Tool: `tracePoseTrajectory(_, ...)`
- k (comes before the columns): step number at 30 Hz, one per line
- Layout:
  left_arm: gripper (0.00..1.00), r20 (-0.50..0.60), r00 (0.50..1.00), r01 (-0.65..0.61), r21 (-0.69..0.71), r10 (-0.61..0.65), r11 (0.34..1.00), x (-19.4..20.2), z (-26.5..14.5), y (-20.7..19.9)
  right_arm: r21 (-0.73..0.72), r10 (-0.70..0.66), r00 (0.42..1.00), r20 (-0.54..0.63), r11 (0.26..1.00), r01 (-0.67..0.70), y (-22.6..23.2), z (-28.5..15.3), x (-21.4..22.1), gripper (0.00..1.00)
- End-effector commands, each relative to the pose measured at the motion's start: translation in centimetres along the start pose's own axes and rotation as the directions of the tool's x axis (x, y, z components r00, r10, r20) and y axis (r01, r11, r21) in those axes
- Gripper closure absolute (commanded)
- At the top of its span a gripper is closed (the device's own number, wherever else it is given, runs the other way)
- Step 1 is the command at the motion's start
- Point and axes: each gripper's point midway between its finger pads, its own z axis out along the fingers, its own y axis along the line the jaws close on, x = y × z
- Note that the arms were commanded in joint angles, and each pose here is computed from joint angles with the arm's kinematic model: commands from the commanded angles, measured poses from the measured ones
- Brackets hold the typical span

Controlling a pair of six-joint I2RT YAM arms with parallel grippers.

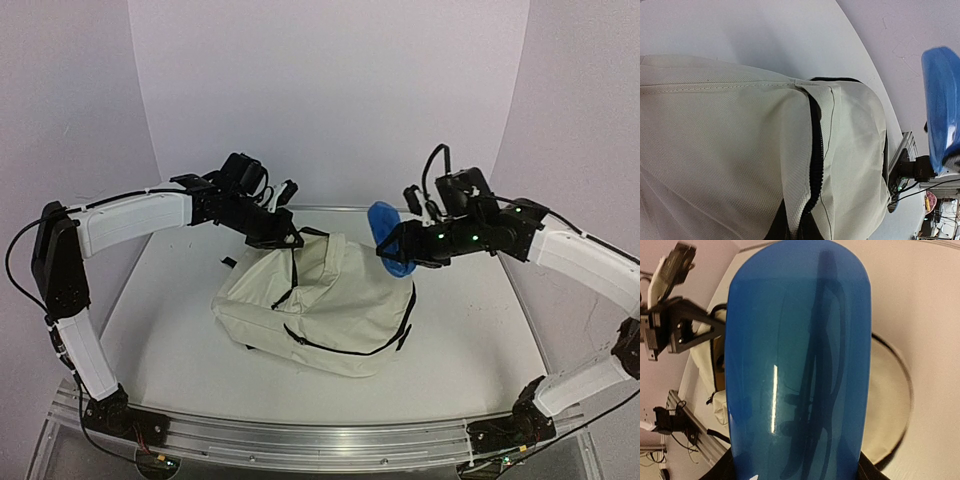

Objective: Pack the student bag
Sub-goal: Pick up the personal item from the center of the board, then place the personal item in the student bag.

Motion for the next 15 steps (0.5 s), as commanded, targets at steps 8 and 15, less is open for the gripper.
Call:
tracePoseTrajectory(8, 1.00, 0.106, 0.994, -0.035, 0.050, 0.030, 0.998, -3.1, -1.8, -1.8, -0.105, -0.117, 0.969, -0.218, 0.990, 0.096, 8.0, 6.7, 5.5, 0.51)
tracePoseTrajectory(15, 1.00, 0.095, 0.995, -0.046, 0.045, 0.042, 0.998, -3.0, -2.0, -1.8, -0.114, -0.109, 0.959, -0.262, 0.990, 0.081, 9.1, 10.1, 6.1, 0.51)
